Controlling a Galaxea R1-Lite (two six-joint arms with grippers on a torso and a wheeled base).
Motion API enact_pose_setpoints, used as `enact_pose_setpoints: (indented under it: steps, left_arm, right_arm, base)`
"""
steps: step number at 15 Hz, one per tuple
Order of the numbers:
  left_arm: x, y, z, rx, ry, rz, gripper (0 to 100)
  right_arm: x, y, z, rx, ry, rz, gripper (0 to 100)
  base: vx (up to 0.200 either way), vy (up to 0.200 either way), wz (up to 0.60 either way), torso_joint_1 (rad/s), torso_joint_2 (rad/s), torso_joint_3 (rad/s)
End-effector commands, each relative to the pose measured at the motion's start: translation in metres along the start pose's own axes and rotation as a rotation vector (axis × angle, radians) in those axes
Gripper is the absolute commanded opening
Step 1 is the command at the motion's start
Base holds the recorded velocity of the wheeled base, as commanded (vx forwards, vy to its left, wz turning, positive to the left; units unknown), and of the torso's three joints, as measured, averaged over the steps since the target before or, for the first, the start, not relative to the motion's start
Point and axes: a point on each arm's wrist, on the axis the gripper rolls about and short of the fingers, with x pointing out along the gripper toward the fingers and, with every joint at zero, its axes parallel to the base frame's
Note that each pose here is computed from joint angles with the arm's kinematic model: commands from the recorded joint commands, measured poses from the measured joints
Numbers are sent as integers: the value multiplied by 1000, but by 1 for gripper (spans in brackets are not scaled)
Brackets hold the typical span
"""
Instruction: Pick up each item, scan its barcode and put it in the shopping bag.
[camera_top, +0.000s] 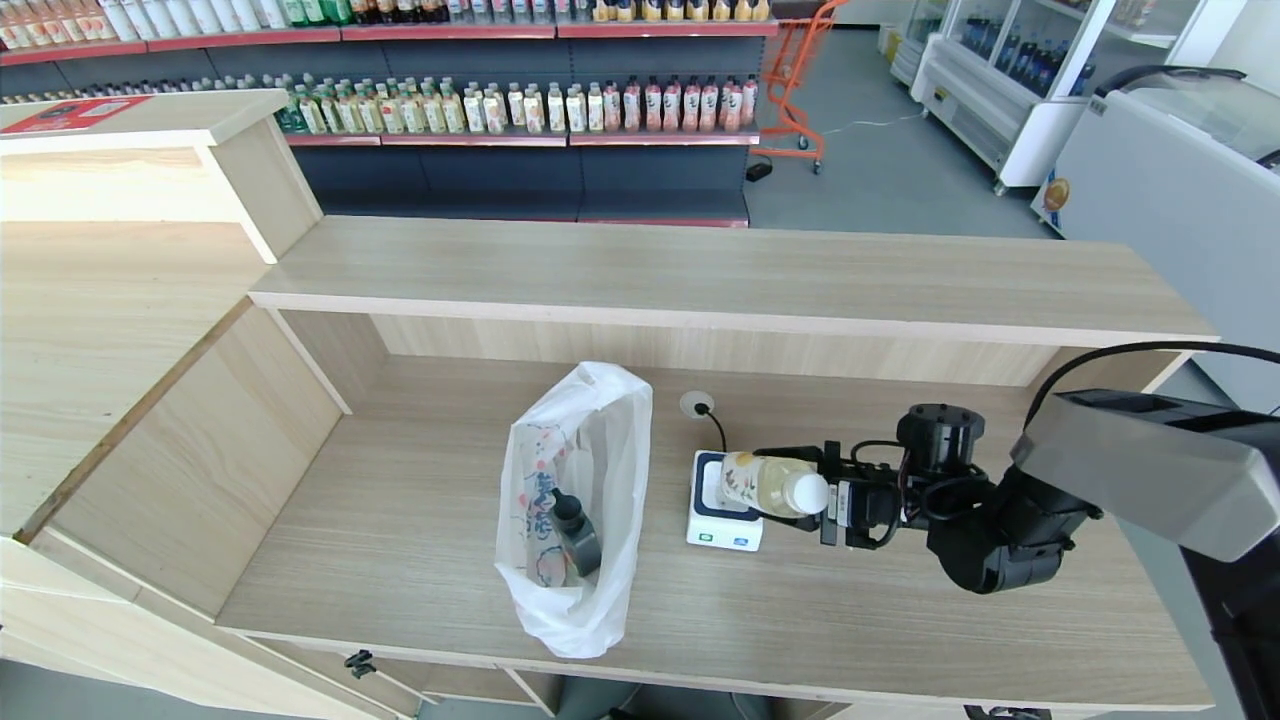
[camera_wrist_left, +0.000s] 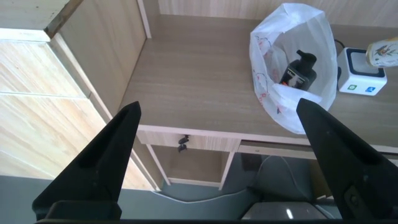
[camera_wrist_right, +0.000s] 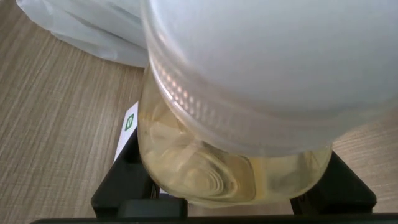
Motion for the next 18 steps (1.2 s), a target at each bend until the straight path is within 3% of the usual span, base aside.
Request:
enact_pose_setpoints:
  steps: [1, 7, 9, 13, 15, 18]
  left_arm:
    - [0, 0, 0, 0, 0, -1, 100]
    - [0, 0, 0, 0, 0, 1, 100]
    - [0, 0, 0, 0, 0, 1, 100]
    - [0, 0, 0, 0, 0, 1, 100]
    - [0, 0, 0, 0, 0, 1, 100]
    - [0, 0, 0, 0, 0, 1, 100]
  right_arm:
    - [2, 11, -9, 20, 6, 9, 0]
    - [7, 7, -15, 0, -13, 2, 0]
    - [6, -4, -6, -10, -20, -10, 0]
    - [-37, -65, 71, 218, -34, -95, 0]
    - [-60, -74, 114, 350, -19, -150, 0]
    - [-68, -72, 166, 643, 55, -319, 0]
  base:
    - [0, 0, 0, 0, 0, 0]
    - [0, 0, 0, 0, 0, 0]
    - [0, 0, 0, 0, 0, 0]
    - [0, 0, 0, 0, 0, 0]
    - [0, 0, 0, 0, 0, 0]
    - [0, 0, 0, 0, 0, 0]
